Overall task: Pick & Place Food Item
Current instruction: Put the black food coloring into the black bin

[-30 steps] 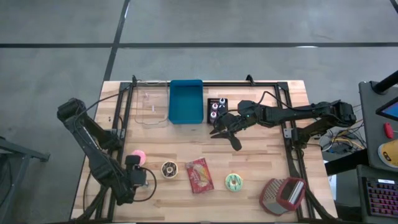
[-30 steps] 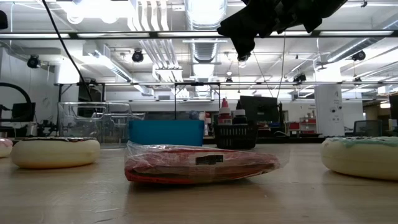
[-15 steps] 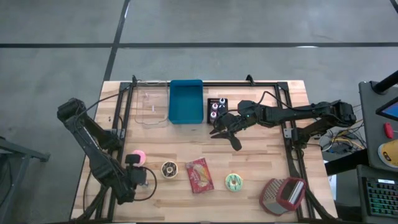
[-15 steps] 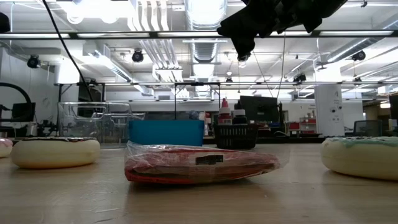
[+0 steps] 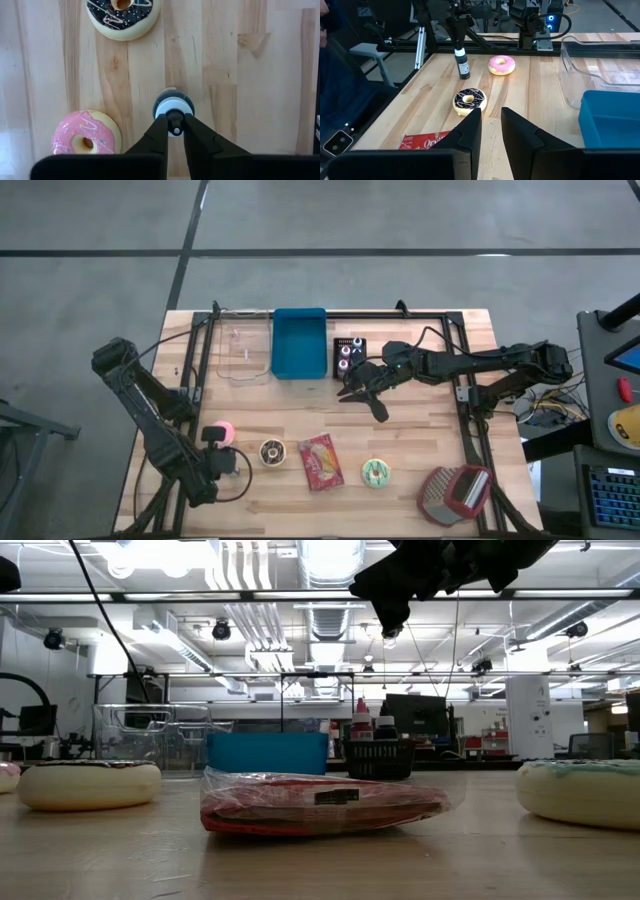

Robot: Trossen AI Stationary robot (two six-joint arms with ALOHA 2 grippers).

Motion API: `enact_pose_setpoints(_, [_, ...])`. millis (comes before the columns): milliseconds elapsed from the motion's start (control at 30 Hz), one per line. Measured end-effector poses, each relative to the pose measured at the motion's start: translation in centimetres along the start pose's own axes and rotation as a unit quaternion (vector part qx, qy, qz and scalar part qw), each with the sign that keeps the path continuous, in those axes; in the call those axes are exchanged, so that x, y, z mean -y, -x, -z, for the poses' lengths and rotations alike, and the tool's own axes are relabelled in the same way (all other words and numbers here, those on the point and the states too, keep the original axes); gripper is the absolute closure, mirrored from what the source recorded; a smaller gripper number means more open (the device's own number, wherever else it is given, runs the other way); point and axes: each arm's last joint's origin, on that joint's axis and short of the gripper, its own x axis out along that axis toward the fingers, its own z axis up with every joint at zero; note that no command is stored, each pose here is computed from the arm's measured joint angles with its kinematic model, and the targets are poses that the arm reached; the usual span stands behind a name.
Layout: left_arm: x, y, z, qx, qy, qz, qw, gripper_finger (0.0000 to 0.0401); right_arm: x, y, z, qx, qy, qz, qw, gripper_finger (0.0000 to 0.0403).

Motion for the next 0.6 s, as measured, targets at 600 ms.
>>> enact_pose_setpoints(600, [0.2,3.0,-1.2,0.04,0.009,-0.004,0.999,0.0363,0.0,0.0,0.0,0.0,0.001,0.0,1.0,0.0332])
